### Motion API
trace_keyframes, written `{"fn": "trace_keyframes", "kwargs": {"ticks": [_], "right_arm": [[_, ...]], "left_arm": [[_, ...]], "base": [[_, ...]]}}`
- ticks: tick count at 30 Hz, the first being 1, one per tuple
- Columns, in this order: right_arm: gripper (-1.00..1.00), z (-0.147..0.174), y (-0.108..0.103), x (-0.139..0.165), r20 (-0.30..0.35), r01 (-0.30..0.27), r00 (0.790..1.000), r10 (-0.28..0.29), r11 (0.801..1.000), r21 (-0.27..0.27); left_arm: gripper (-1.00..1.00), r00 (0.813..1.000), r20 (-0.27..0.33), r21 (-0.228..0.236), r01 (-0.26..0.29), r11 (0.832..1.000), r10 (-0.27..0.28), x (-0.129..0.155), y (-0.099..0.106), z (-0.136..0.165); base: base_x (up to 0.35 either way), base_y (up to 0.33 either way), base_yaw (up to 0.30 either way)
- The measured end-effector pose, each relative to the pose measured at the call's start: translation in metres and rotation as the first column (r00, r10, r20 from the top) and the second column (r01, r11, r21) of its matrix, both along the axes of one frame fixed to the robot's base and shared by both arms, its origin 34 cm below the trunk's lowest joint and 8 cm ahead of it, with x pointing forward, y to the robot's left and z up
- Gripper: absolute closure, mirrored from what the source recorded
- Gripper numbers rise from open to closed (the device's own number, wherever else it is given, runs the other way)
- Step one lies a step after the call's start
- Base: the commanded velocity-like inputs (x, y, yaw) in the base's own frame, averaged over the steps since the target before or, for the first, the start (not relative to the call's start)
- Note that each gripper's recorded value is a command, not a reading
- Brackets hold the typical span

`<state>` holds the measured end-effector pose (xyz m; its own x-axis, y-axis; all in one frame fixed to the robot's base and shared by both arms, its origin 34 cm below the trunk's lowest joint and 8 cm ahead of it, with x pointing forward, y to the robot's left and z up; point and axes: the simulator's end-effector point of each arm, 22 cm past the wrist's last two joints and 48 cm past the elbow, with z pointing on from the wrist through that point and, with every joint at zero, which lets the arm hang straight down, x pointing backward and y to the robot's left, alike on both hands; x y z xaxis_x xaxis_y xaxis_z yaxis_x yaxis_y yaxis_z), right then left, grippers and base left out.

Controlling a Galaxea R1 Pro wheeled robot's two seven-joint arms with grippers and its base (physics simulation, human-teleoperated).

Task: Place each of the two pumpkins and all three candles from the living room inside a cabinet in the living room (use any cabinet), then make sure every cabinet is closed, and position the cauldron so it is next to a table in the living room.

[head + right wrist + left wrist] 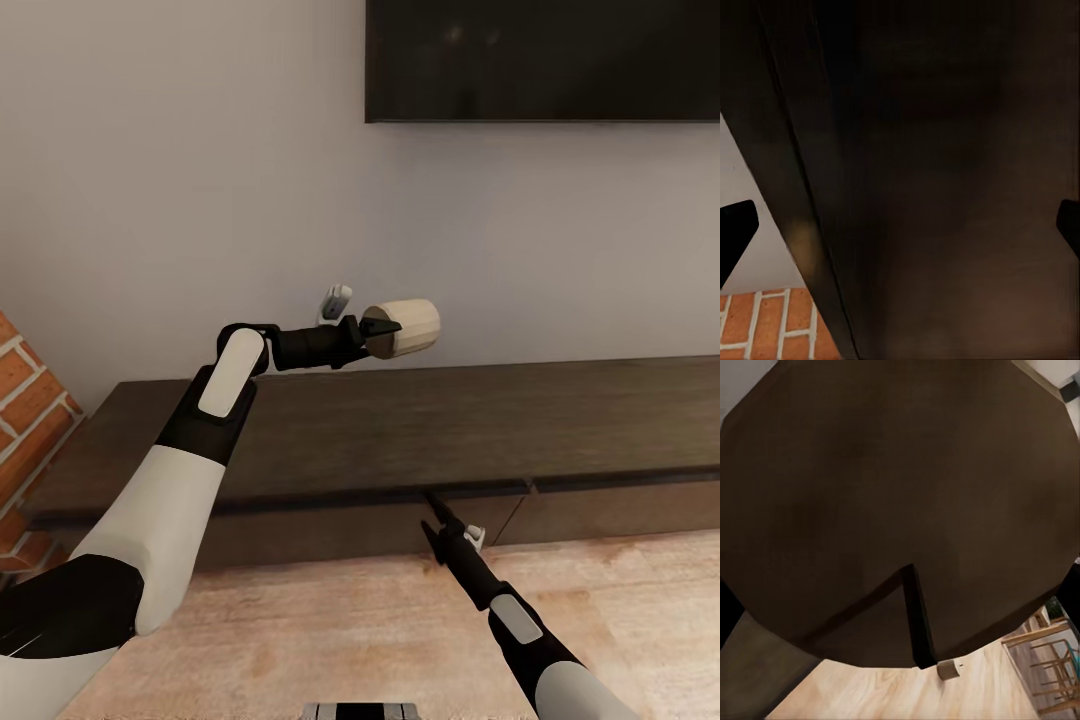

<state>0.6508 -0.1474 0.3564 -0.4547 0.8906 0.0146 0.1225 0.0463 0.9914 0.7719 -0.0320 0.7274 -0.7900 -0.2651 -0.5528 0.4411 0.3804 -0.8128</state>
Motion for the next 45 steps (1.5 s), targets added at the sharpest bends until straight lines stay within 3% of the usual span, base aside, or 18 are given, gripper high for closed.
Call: {"fn": "trace_keyframes", "kwargs": {"ticks": [8,45], "right_arm": [[-1.0,-0.019,0.0,-0.005,-0.032,0.0,0.999,0.0,1.0,0.0],[-1.0,-0.019,0.0,-0.005,-0.032,0.0,0.999,0.0,1.0,-0.001]], "left_arm": [[1.0,0.999,-0.033,-0.001,0.0,1.0,0.0,0.007,0.0,-0.023],[1.0,1.0,-0.026,-0.004,0.001,1.0,-0.001,0.007,0.0,-0.02]], "base": [[0.0,0.0,0.0],[0.009,0.0,0.0]]}}
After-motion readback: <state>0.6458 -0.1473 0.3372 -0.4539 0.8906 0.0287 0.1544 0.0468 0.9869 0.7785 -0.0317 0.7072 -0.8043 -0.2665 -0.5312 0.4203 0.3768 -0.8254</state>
